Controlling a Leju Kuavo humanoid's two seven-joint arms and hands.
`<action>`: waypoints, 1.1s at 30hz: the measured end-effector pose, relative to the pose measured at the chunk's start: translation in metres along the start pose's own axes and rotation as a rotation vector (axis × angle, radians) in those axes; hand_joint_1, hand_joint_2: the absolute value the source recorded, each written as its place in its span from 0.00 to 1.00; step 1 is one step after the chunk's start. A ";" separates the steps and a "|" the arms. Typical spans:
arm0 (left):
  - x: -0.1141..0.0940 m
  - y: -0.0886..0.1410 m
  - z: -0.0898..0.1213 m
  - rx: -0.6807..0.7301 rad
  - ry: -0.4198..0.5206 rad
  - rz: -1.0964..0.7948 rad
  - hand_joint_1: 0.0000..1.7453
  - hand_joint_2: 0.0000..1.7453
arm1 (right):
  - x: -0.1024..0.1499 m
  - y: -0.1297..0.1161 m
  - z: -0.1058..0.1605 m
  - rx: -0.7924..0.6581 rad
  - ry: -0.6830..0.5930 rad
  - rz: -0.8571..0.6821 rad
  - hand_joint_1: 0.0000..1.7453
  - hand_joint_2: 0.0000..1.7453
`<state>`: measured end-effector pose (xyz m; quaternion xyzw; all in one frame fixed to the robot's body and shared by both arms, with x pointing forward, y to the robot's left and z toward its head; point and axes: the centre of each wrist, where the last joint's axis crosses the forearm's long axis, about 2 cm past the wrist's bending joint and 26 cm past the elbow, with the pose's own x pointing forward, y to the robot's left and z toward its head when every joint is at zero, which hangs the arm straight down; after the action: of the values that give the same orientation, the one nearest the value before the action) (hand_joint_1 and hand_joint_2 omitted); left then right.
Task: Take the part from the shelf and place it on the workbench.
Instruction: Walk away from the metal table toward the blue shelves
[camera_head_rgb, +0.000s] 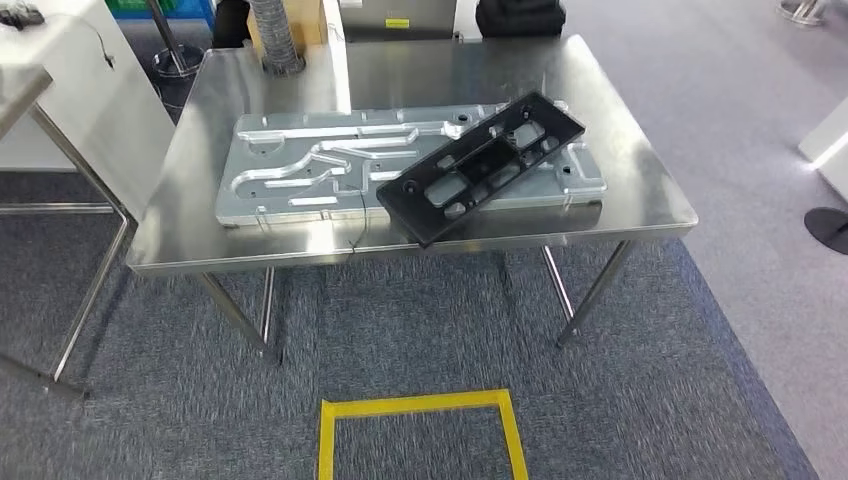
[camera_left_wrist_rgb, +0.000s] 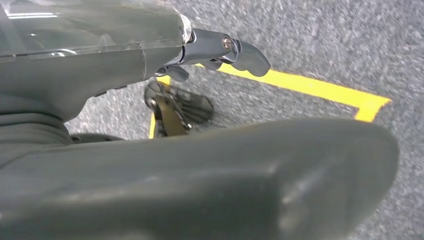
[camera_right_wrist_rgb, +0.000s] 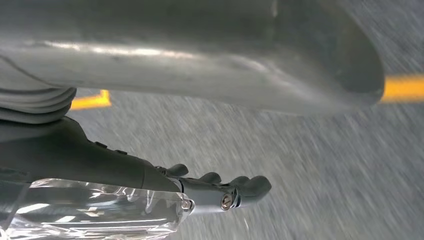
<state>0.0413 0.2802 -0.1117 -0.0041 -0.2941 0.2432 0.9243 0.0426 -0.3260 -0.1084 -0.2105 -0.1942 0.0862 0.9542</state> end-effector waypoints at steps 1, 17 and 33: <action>0.001 0.000 0.000 -0.003 0.001 -0.005 0.00 0.00 | -0.001 0.002 0.001 0.027 0.014 0.001 0.00 0.00; 0.001 0.001 0.000 -0.013 0.011 -0.027 0.00 0.00 | 0.004 0.006 0.000 0.094 0.014 0.024 0.00 0.00; 0.005 -0.001 -0.003 -0.044 0.011 -0.062 0.00 0.00 | 0.006 0.012 0.002 0.151 0.004 0.060 0.00 0.00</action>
<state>0.0463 0.2818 -0.1112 -0.0168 -0.2941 0.2078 0.9328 0.0466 -0.3131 -0.1100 -0.1438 -0.1788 0.1288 0.9648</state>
